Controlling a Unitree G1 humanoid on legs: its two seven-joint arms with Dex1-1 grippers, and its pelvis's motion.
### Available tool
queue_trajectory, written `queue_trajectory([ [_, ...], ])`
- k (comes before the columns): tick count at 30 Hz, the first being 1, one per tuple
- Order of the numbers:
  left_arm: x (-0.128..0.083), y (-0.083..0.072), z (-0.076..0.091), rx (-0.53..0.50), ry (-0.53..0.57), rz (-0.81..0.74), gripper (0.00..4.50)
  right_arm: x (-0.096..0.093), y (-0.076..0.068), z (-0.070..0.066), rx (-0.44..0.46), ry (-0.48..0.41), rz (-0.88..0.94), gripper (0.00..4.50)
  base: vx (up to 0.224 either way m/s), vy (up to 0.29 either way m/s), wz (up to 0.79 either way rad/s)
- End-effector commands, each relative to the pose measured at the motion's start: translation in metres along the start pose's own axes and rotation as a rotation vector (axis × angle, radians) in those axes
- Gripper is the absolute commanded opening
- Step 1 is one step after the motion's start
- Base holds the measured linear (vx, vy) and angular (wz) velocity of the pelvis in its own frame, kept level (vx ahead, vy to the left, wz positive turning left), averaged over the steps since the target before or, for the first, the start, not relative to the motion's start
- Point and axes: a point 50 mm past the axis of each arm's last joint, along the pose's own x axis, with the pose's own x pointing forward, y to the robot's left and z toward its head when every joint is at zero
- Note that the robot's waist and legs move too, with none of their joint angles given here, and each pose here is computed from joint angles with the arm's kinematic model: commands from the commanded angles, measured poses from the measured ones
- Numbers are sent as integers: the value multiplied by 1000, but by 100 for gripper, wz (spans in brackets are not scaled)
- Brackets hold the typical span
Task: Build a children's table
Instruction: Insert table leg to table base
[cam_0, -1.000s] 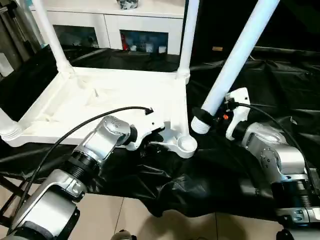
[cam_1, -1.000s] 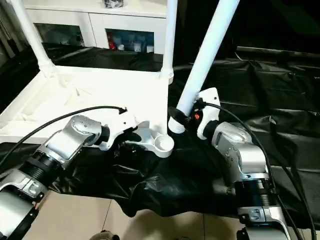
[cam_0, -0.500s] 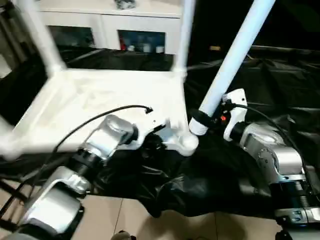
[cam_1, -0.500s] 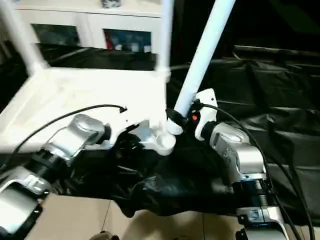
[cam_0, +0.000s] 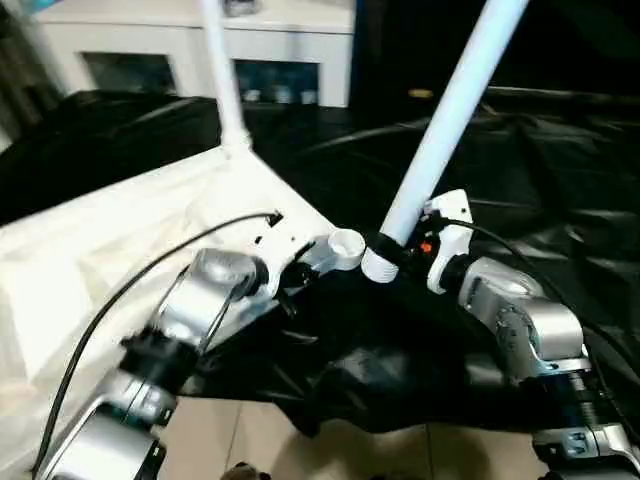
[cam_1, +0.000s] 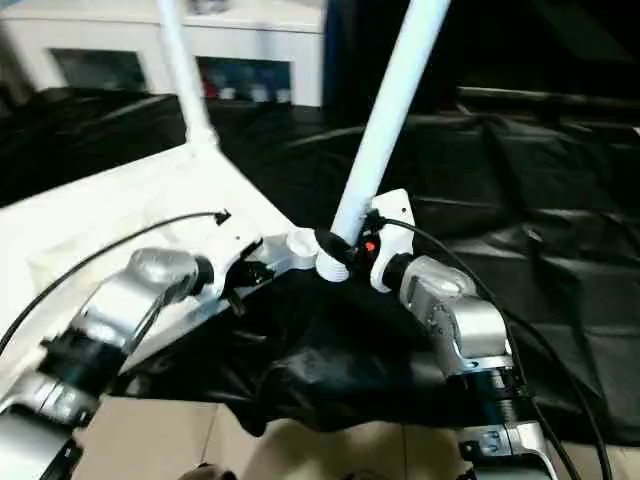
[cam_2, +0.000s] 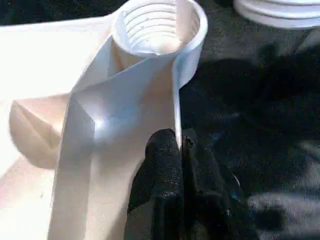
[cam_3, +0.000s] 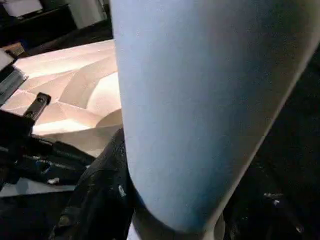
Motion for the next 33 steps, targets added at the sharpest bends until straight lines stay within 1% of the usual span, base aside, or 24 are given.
queue_trajectory([
  [1,0,-9,3,41,-33,-76,0,0,1,6,-23,-8,-7,190,0,0,0],
  [5,-2,-10,2,62,-79,-95,0,0,1,7,-25,-7,-4,190,0,0,0],
  [7,-2,-12,3,112,-128,-127,0,-1,0,7,-30,-7,-7,190,0,0,0],
  [9,-3,-13,3,179,-142,-154,0,-1,-1,7,-32,-8,-9,190,0,0,0],
  [10,-3,-14,3,184,-142,-156,0,-2,-1,7,-32,-8,-9,190,0,0,0],
  [12,-2,-16,3,227,-159,-188,0,-3,-2,7,-33,-9,-8,190,0,0,0],
  [13,-2,-16,3,227,-159,-188,0,-3,-2,7,-33,-9,-8,190,0,0,0],
  [14,-1,-20,7,237,-221,-236,0,-4,-2,7,-33,-11,-8,190,0,0,0],
  [16,-1,-22,10,240,-257,-260,0,-5,-2,8,-33,-12,-9,190,0,0,0],
  [18,3,-28,13,284,-292,-310,0,-7,-2,8,-31,-15,-14,190,0,0,0],
  [21,6,-31,13,298,-292,-333,0,-9,-2,8,-31,-17,-16,190,0,0,0],
  [22,9,-30,11,325,-275,-329,0,-10,-2,8,-32,-17,-17,190,0,0,0],
  [24,10,-30,10,334,-267,-327,0,-11,-2,7,-32,-18,-17,190,0,0,0],
  [27,11,-27,8,348,-258,-303,0,-12,-2,6,-29,-19,-18,190,0,0,0],
  [28,11,-24,7,366,-247,-273,0,-12,-1,6,-28,-19,-18,190,0,0,0],
  [29,10,-22,4,361,-238,-270,28,-11,0,6,-25,-18,-17,190,0,0,0],
  [30,10,-22,4,356,-237,-275,45,-11,0,5,-24,-18,-16,190,0,0,0],
  [33,7,-20,0,344,-220,-285,74,-11,1,5,-22,-17,-15,190,0,0,0],
])
